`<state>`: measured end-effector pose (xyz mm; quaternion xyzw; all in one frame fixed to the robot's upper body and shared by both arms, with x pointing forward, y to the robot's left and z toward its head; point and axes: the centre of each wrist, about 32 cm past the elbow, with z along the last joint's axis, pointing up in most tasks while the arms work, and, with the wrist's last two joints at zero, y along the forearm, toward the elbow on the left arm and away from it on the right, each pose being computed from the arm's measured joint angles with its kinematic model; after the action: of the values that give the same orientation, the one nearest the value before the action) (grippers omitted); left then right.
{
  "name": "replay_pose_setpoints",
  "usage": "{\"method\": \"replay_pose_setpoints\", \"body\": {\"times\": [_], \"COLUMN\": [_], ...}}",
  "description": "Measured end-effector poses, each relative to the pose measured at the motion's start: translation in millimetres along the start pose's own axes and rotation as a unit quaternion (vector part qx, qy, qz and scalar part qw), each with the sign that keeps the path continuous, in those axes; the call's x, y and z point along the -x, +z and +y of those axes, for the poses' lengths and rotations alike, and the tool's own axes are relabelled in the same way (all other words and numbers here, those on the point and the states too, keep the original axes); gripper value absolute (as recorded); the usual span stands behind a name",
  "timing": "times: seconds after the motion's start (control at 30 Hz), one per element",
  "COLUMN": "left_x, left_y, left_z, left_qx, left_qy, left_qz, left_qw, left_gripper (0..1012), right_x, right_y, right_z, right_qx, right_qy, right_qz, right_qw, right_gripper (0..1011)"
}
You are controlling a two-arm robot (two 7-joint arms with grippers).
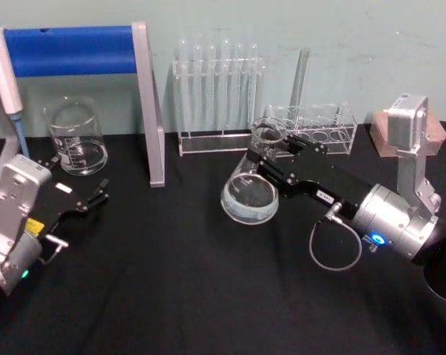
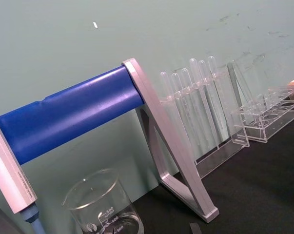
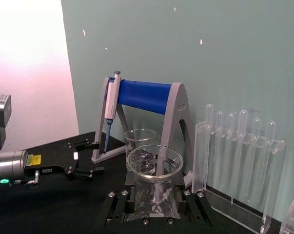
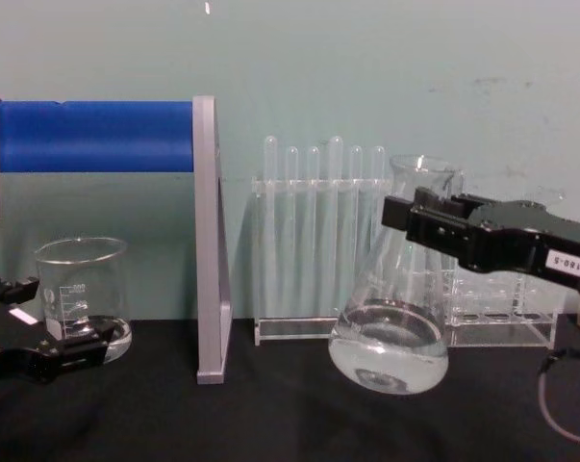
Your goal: Grasp the erlenmeyer flask with one hand, shake it three times, then place it back.
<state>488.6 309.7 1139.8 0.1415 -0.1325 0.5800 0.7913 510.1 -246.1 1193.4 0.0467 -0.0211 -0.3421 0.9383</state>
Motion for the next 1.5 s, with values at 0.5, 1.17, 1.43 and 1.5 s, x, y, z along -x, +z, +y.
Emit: {"method": "replay_pose_setpoints", "body": {"times": [0.5,1.17,1.43,1.5], "left_x": [0.0,0.0,0.0,0.0], "left_y": [0.0,0.0,0.0,0.0], "left_z": [0.0,0.0,0.0,0.0], "left_qx": [0.0,0.0,0.0,0.0], "left_qy": [0.0,0.0,0.0,0.0], "left_qz": [0.0,0.0,0.0,0.0], "left_qw": [1.0,1.0,1.0,1.0], "left_gripper": [1001,1001,1001,1001], "right_x": [-9.0,-20.3,-22.5,-22.8], "right_y": [-20.8,-45.4,-50.8,-51.7], "right_z": [-0.5,-0.3,0.2,0.4], "right_qx": [0.02,0.057,0.062,0.063], "right_qy": [0.022,0.045,0.049,0.05], "right_qz": [-0.001,-0.005,-0.002,-0.001], "right_qw": [0.9995,0.9973,0.9968,0.9967], "right_gripper": [449,449,449,449]}}
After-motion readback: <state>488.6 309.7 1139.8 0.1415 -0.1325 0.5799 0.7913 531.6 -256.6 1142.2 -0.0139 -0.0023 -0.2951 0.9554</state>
